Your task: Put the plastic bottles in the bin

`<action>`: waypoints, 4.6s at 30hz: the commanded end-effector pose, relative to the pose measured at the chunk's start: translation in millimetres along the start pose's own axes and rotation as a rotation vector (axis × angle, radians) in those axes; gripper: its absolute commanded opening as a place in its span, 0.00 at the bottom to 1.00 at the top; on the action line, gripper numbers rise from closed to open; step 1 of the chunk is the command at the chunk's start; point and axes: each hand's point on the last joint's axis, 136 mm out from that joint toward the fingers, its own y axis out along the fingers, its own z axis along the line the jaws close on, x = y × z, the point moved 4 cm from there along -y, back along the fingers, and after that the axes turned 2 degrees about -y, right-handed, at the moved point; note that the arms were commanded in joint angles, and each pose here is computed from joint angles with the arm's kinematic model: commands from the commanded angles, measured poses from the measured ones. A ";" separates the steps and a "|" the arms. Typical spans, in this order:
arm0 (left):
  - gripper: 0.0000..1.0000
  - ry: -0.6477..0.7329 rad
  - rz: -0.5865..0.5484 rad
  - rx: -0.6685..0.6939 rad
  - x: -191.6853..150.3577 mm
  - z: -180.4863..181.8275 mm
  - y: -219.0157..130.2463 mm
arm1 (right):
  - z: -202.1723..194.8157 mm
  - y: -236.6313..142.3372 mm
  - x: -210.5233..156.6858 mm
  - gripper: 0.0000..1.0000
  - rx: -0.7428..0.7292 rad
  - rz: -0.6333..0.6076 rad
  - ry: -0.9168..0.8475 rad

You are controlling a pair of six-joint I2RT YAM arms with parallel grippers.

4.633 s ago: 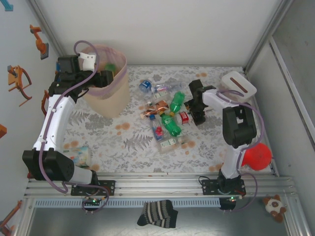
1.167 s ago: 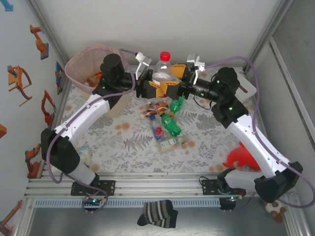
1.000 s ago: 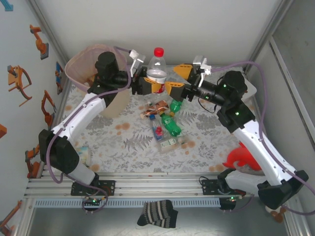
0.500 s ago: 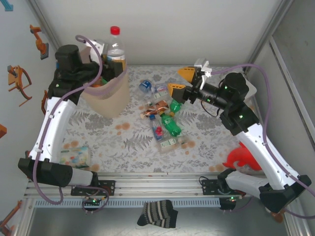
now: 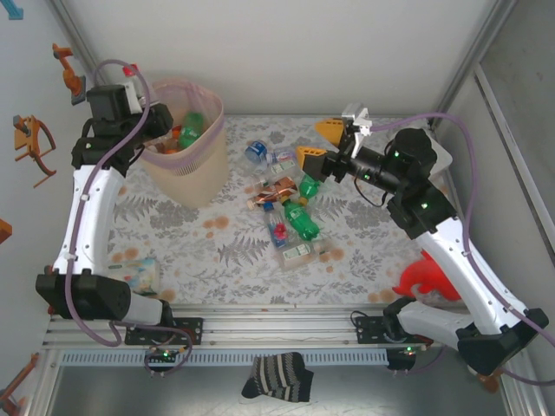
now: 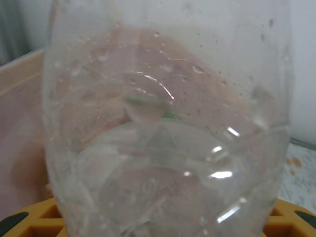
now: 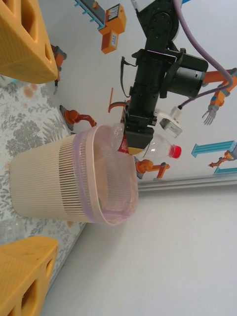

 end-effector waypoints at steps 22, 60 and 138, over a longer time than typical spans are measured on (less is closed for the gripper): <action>0.39 -0.468 0.122 0.635 -10.4 35.2 73.8 | -3.4 -5.2 -10.5 0.80 -0.051 0.014 0.000; 0.40 -0.497 0.110 0.696 -49.0 1.5 64.7 | -1.1 -11.1 -16.9 0.80 -0.056 0.034 -0.011; 0.39 -0.453 0.096 0.005 1.8 -33.9 71.3 | -78.1 2.0 -119.4 0.66 -0.536 0.529 0.329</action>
